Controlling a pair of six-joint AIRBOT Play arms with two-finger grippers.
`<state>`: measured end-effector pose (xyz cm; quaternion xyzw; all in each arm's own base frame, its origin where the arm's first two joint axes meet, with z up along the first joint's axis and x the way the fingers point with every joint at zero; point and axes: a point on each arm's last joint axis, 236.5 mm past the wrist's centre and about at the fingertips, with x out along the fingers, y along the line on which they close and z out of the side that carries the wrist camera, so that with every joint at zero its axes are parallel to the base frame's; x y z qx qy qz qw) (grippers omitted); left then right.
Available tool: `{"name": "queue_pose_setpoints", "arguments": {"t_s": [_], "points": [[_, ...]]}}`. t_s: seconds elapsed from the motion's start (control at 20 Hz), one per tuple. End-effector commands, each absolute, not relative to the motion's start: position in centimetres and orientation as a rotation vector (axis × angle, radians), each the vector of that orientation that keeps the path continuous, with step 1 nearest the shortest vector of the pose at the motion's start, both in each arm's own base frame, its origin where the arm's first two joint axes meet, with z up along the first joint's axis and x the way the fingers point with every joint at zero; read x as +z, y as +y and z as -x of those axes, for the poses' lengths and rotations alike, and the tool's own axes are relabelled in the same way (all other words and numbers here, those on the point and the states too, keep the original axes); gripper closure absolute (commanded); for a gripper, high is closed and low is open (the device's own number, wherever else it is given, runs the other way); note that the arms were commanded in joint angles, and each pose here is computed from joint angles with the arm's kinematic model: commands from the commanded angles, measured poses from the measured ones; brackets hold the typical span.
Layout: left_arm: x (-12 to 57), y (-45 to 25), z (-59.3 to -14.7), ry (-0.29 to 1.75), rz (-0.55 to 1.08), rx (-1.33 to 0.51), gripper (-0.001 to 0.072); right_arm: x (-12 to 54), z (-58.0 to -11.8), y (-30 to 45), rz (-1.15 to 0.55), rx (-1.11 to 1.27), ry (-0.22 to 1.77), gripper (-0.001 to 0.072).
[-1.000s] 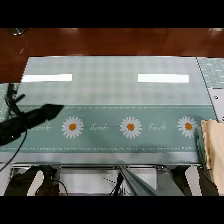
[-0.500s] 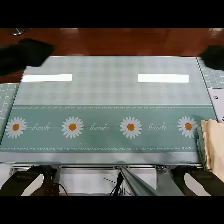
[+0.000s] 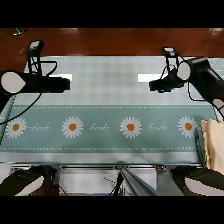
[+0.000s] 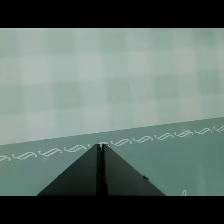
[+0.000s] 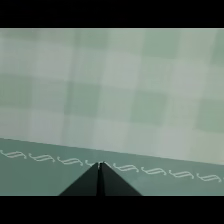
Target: Fold the shirts.
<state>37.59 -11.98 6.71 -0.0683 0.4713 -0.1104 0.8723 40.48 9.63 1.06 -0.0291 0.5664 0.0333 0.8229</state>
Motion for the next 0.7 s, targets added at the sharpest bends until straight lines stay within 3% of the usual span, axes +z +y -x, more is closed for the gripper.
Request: {"name": "queue_pose_setpoints", "arguments": {"t_s": [0.0,0.65], "points": [[4.68,-11.34,-37.42,1.04,0.123,-0.193,0.0688,0.0,-40.29,8.99,0.109,0.039,1.235,0.0683],[4.79,-11.42,-37.64,1.029,0.125,-0.194,0.0689,0.0,-40.27,8.97,0.11,0.039,1.236,0.0683]]}}
